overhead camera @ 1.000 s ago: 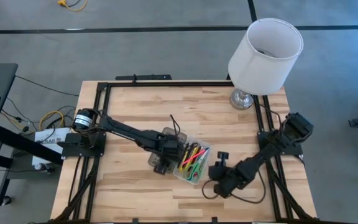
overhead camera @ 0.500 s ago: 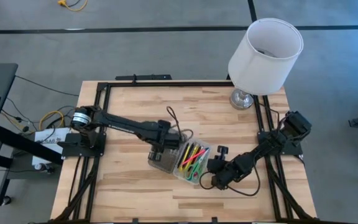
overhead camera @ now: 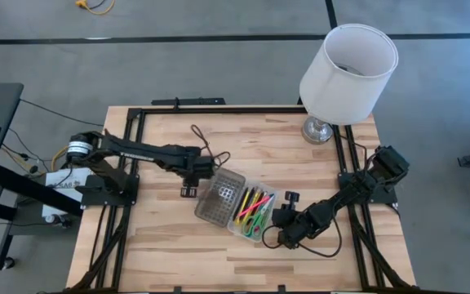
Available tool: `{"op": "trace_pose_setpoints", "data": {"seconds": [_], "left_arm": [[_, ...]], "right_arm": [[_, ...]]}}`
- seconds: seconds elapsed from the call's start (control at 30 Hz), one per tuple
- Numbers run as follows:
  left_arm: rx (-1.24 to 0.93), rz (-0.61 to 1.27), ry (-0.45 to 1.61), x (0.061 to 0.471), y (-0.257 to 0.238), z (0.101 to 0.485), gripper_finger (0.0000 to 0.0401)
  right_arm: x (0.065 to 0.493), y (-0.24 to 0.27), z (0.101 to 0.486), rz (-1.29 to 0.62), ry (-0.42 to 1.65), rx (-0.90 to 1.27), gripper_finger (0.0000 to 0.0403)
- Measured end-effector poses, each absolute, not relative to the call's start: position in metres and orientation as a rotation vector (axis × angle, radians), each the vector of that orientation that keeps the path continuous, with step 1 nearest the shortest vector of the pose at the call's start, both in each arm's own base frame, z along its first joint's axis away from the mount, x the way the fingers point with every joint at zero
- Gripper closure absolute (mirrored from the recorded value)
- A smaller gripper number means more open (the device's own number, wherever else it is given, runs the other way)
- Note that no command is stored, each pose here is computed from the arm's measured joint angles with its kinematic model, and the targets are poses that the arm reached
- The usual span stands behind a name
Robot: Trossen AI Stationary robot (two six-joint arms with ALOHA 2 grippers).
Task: Pick & place school supplies into a supply box
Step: Close the gray supply box
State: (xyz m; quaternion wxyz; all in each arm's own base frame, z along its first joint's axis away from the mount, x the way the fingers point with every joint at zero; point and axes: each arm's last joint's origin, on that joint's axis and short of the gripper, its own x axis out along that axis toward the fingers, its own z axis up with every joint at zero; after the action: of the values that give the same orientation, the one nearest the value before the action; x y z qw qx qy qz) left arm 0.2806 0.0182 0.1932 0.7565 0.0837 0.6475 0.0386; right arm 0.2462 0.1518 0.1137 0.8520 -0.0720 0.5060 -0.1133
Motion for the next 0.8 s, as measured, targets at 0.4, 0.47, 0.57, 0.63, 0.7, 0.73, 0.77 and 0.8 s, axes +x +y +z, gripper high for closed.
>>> {"op": "trace_pose_setpoints", "data": {"seconds": [0.4,0.47,0.57,0.63,0.7,0.73,0.77,0.8], "left_arm": [[0.130,0.008,1.281,0.250,0.019,0.151,0.0255],[0.117,-0.012,1.251,0.249,0.018,0.146,0.0255],[0.104,-0.058,1.168,0.251,0.017,0.140,0.0255],[0.102,-0.072,1.129,0.251,0.016,0.136,0.0255],[0.099,-0.077,1.113,0.251,0.016,0.135,0.0255],[0.100,-0.076,1.109,0.251,0.016,0.134,0.0255],[0.100,-0.076,1.105,0.251,0.016,0.134,0.0255],[0.100,-0.076,1.097,0.251,0.016,0.134,0.0255]], "right_arm": [[0.249,0.149,0.114,-0.237,1.065,-0.148,0.0317],[0.249,0.149,0.114,-0.232,1.060,-0.150,0.0317],[0.250,0.149,0.114,-0.228,1.057,-0.151,0.0317],[0.250,0.149,0.114,-0.228,1.058,-0.152,0.0317],[0.250,0.149,0.114,-0.229,1.057,-0.151,0.0317],[0.250,0.149,0.114,-0.229,1.057,-0.151,0.0317],[0.250,0.149,0.114,-0.228,1.057,-0.151,0.0317],[0.250,0.149,0.114,-0.228,1.056,-0.150,0.0317]]}}
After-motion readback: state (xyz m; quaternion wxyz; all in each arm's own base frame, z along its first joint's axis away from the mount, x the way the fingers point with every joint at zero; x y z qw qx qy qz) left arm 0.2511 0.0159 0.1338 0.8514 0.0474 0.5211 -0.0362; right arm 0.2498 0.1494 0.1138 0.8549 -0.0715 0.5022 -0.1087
